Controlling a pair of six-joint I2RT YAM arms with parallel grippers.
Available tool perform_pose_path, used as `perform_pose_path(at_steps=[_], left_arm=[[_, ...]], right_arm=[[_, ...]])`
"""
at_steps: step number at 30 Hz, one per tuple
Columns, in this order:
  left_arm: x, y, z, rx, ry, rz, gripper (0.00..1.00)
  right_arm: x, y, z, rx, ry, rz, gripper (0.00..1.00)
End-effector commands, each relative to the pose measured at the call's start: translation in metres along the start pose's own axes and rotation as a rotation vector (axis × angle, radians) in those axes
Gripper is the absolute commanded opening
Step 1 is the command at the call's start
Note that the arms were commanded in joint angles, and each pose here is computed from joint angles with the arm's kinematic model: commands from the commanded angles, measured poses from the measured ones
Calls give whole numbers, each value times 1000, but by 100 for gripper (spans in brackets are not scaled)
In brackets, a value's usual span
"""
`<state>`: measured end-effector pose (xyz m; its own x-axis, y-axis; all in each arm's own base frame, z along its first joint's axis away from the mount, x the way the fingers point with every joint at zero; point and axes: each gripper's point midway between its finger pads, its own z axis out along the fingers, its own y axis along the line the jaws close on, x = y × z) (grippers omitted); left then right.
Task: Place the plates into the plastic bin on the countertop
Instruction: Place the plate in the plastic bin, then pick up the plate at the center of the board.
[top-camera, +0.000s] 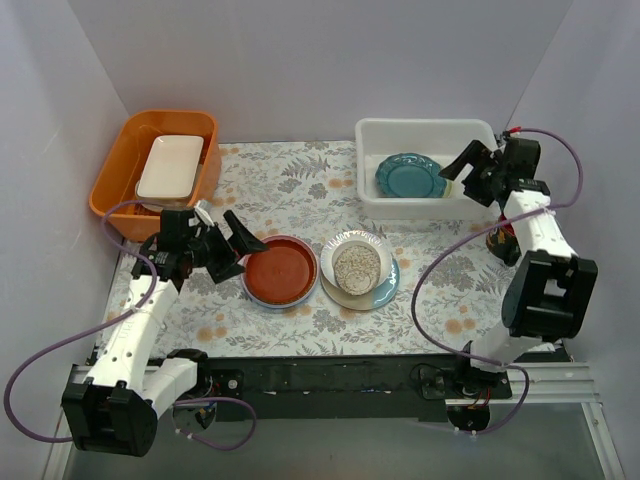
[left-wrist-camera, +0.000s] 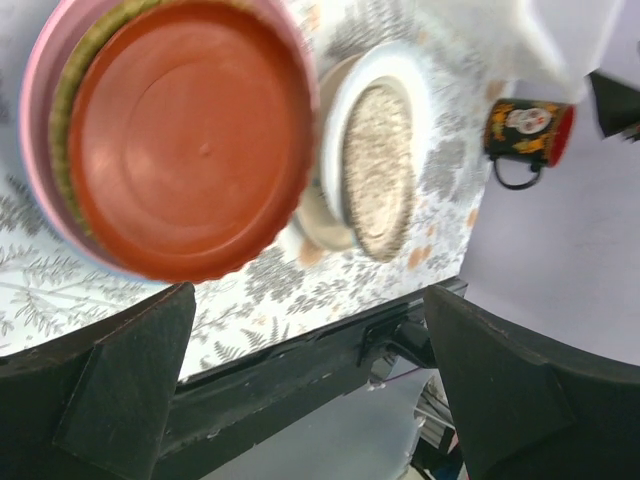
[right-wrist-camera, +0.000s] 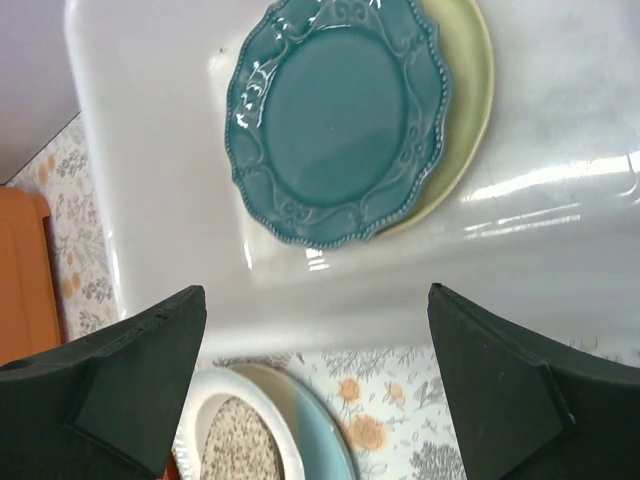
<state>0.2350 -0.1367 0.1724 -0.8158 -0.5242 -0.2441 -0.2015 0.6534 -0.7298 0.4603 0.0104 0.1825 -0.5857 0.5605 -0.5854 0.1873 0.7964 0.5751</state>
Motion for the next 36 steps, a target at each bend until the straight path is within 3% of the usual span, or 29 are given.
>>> perform_pose_path(at_steps=[1,8,18,27,32,36], left_arm=[[-18,-38,-27,42,-41,86,98],[-21,-50,-32,53,-16,92,98],[-12,-28,-14,13,28,45,98],[-10,-4,17,-47,84,2,98],[-8,-1,35,-73,120,-13,98],[-2,0,52,-95,149,-8,98]], right_arm=[[-7,30,-55,-84,-107,-81,98],[11,103,-153,-280,-185,-190,98],[31,209,-273,-645,-212,-261,98],[19,212,-287,-564,-173,-41,98],[11,209,-295,-530,-225,-22,98],[19,206,-281,-544,-185,-1,98]])
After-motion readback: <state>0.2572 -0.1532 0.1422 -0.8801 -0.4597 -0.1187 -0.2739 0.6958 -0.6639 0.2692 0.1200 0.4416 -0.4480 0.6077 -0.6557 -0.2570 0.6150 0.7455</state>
